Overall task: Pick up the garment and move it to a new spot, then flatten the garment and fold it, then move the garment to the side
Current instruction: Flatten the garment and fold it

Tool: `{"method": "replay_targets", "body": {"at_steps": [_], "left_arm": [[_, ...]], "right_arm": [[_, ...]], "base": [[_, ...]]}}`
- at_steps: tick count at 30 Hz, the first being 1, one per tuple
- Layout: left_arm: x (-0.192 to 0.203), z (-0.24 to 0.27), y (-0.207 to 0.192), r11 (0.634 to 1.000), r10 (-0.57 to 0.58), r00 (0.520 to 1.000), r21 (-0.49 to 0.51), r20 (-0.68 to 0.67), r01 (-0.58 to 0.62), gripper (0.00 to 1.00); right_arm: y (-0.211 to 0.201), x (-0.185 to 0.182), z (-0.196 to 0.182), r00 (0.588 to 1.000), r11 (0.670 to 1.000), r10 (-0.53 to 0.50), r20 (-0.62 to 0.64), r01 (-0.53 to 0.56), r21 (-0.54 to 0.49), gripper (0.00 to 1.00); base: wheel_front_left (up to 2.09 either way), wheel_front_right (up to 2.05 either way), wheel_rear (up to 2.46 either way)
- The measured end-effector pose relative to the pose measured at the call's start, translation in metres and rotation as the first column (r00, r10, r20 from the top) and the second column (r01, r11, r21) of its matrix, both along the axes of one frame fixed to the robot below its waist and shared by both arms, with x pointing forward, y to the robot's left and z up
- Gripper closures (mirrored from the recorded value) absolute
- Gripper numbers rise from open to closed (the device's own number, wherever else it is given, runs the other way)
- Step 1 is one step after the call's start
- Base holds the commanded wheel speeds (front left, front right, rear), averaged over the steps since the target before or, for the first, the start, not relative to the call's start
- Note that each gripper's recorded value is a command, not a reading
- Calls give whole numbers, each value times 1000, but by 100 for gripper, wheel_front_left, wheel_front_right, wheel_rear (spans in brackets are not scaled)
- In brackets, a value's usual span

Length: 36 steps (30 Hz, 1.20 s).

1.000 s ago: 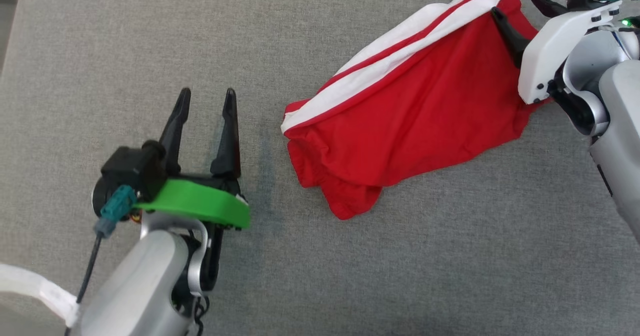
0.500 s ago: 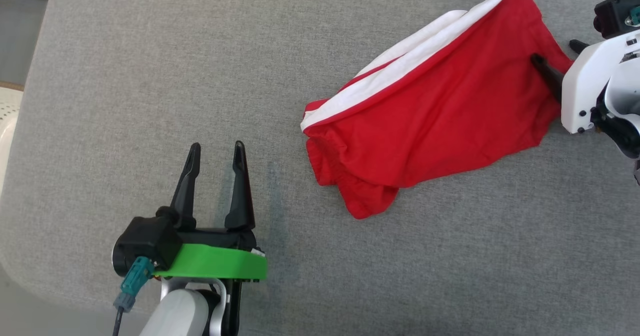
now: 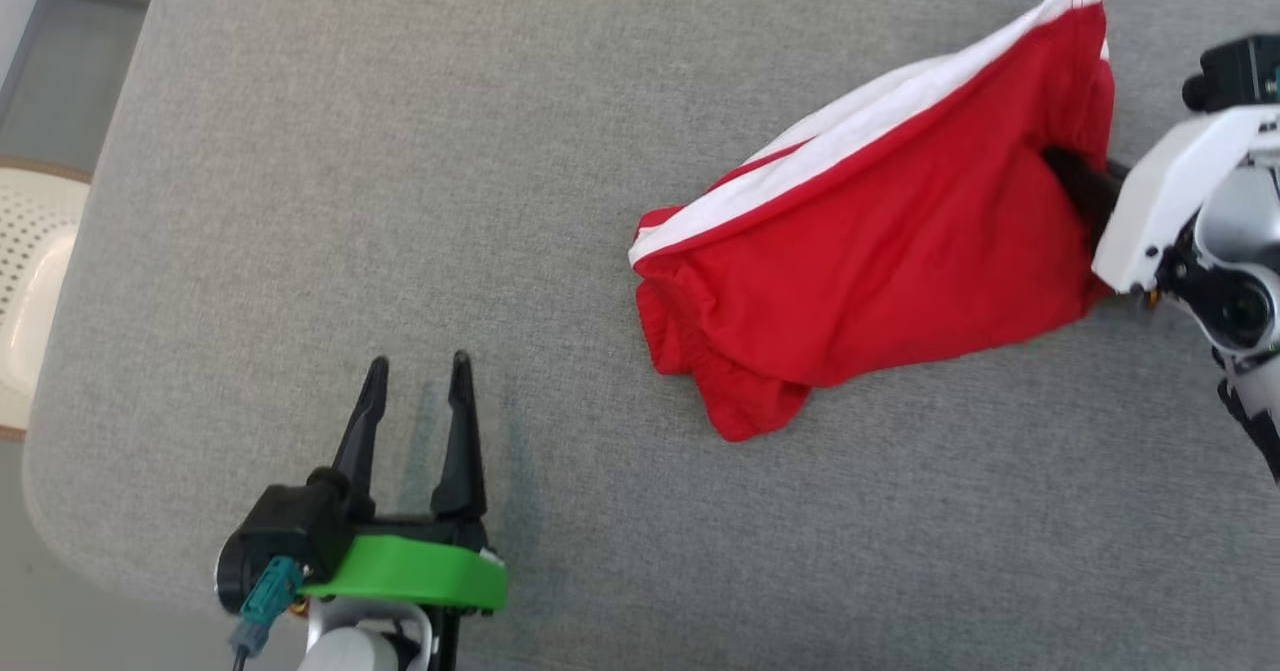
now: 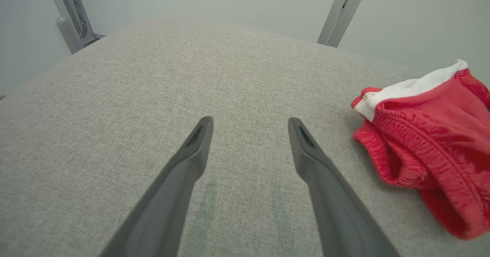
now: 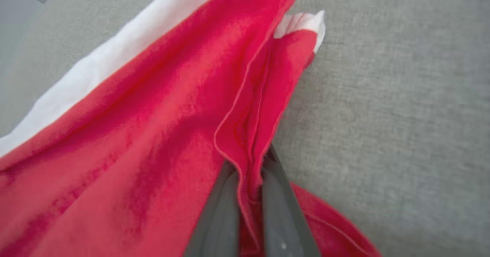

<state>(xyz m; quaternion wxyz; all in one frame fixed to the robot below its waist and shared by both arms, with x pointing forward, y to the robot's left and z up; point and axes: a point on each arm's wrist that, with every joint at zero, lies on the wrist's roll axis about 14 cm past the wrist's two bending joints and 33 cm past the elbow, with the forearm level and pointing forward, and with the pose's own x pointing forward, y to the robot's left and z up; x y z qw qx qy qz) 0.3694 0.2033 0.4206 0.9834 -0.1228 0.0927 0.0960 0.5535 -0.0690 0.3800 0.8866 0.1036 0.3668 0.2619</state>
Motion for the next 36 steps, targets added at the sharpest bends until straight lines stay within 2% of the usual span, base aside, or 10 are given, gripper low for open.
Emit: {"method": "replay_targets", "body": {"at_steps": [6,10,14,16,18,20,23,27,31,36], "left_arm": [[-21,-11,-5,999,-42,998,5,-38,43,0],[-21,-4,-16,996,-88,996,-5,-9,88,0],[-20,7,-26,992,-123,992,-11,34,124,0],[-23,9,-30,991,-134,990,-17,39,135,0],[-28,9,-34,990,-140,989,-30,40,141,0],[-31,9,-39,988,-143,989,-50,41,145,0],[-34,9,-46,985,-148,988,-78,42,151,0],[-34,9,-59,978,-180,983,-97,44,184,0],[-28,13,-68,973,-202,978,-98,58,207,0],[-29,14,-60,979,-178,982,-87,57,182,0]], "right_arm": [[-60,-28,8,988,989,-144,-50,145,22,100],[-129,-48,19,941,942,-334,-51,335,15,100],[-194,-64,40,879,878,-477,15,477,-27,100],[-209,-63,60,861,863,-502,78,505,-18,100],[-211,-59,86,856,866,-496,148,500,9,100],[-198,-56,113,867,891,-449,215,454,30,100],[-153,-58,136,905,943,-331,267,329,51,100],[-71,-74,123,965,990,-143,221,135,50,100],[-7,-83,98,986,997,-45,159,35,67,100],[28,-78,79,990,998,-29,136,20,65,100]], "base": [[0,0,0],[0,0,0],[0,0,0],[0,0,0],[0,0,0],[0,0,0],[0,0,0],[0,0,0],[0,0,0],[0,0,0]]}}
